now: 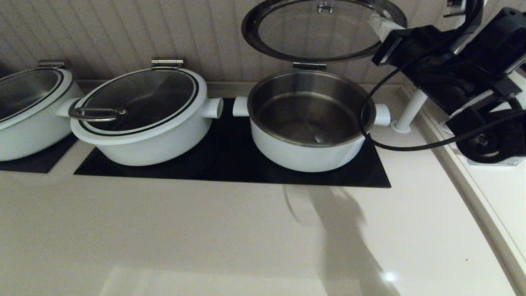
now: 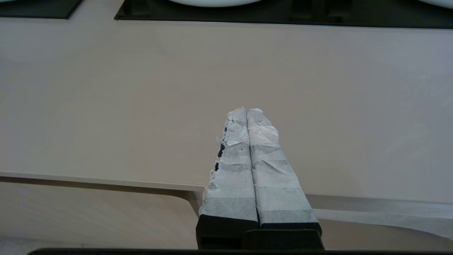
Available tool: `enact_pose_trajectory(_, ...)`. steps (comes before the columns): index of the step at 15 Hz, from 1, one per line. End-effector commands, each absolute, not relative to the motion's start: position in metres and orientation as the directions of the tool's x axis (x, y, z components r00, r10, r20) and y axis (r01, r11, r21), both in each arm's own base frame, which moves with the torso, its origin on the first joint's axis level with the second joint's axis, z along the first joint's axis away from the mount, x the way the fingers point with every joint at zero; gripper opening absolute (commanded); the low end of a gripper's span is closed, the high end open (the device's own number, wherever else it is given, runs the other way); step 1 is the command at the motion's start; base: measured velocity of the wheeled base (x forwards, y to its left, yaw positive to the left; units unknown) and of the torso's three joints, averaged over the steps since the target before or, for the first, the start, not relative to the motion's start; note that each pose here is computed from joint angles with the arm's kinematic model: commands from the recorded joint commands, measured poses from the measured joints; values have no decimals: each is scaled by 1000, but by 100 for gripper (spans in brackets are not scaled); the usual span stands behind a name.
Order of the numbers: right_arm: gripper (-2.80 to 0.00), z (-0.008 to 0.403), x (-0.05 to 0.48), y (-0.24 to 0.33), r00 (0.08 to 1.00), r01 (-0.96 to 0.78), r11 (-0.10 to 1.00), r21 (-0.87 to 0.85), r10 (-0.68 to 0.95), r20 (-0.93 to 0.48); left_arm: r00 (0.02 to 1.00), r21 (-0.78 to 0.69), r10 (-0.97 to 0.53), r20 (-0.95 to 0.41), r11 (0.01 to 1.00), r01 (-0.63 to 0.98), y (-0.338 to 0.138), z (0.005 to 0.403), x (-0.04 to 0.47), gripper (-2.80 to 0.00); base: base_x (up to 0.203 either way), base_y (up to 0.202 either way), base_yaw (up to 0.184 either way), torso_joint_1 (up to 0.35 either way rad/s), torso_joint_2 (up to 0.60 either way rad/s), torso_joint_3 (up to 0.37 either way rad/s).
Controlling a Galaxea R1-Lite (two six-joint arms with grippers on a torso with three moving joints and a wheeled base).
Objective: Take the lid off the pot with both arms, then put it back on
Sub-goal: Open the pot lid completely
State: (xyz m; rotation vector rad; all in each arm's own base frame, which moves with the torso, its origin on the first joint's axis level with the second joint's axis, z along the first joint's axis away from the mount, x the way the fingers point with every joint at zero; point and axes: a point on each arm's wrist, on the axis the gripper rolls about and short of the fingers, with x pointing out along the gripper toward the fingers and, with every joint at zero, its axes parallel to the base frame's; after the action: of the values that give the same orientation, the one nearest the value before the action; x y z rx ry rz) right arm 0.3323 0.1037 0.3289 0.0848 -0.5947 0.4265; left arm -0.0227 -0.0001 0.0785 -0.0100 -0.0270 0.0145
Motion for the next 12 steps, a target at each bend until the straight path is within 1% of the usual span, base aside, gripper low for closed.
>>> enact_pose_trajectory(1,-280,332,334,103,734,-411,911,-47,361,576,999,-11,15,29,1000,-15,0,78,-23,-280,0,0,0,0,0,0)
enact_pose_trajectory(5,-280,338,335,101,721,-407,912,-53,356,595,999,-11,15,29,1000,-15,0,78,-23,-280,0,0,0,0,0,0)
enact_pose_trajectory(12,-280,353,333,102,659,-440,893,-96,394,641,999,-11,15,29,1000,-15,0,78,-23,-280,0,0,0,0,0,0)
